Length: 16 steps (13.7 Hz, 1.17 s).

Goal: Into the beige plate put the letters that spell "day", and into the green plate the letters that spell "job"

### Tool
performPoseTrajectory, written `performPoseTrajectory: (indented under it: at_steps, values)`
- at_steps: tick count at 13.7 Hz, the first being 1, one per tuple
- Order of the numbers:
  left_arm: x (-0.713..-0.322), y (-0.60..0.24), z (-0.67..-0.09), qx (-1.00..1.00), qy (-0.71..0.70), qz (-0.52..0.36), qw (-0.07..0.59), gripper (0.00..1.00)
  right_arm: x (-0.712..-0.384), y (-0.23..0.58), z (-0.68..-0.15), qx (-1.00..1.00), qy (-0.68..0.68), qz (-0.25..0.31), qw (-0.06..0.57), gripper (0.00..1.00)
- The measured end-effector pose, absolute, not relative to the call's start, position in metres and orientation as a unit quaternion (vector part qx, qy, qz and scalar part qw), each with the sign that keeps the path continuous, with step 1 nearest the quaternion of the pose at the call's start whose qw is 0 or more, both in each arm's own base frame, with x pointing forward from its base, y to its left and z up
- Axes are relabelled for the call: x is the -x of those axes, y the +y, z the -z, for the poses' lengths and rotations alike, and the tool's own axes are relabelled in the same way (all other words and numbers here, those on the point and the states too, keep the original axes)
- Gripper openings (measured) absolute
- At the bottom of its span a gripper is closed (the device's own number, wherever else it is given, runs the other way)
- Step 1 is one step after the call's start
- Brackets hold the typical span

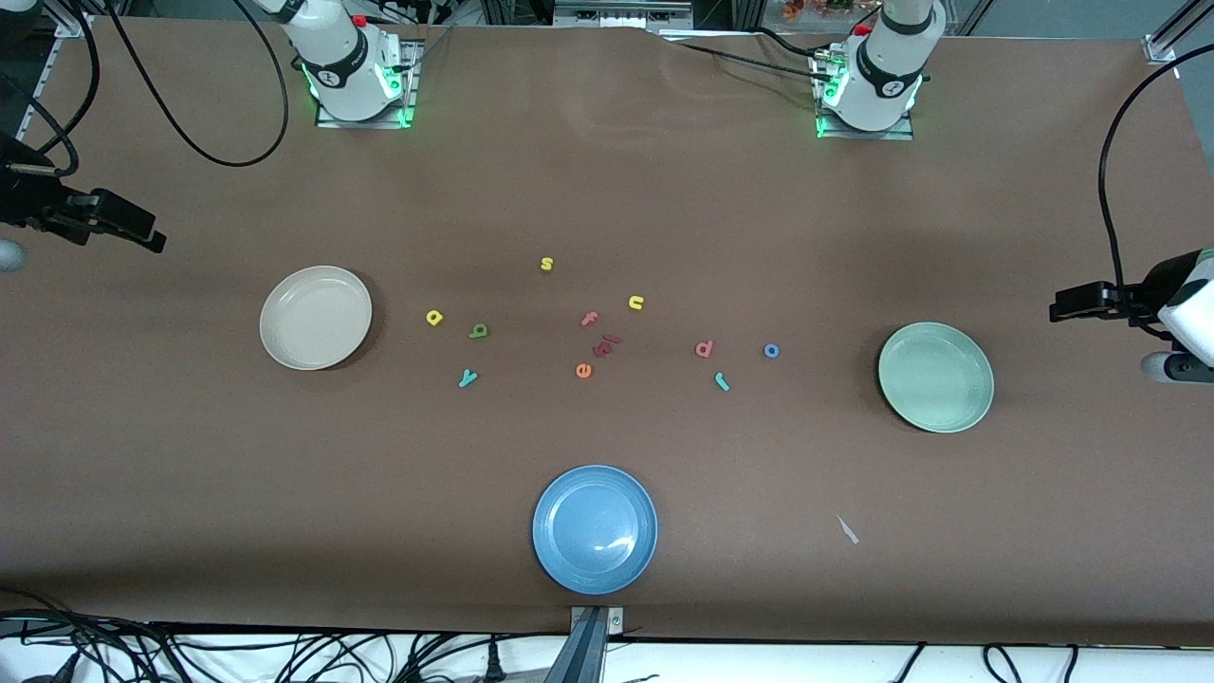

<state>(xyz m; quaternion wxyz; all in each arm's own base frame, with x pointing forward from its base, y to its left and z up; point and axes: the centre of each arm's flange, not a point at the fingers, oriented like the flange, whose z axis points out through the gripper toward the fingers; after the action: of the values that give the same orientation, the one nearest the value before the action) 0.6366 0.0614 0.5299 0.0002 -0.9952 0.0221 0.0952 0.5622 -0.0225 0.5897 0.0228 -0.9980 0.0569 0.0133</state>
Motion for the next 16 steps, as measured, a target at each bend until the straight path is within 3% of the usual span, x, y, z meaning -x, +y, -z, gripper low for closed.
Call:
performPoseTrajectory:
  at_steps: [16]
  values:
    - [-0.6360, 0.0601, -0.5259, 0.995, 0.026, -0.100, -0.001, 1.00, -0.5632, -0.0196, -0.5882, 0.998, 0.054, -0.014, 0.023, 1.00]
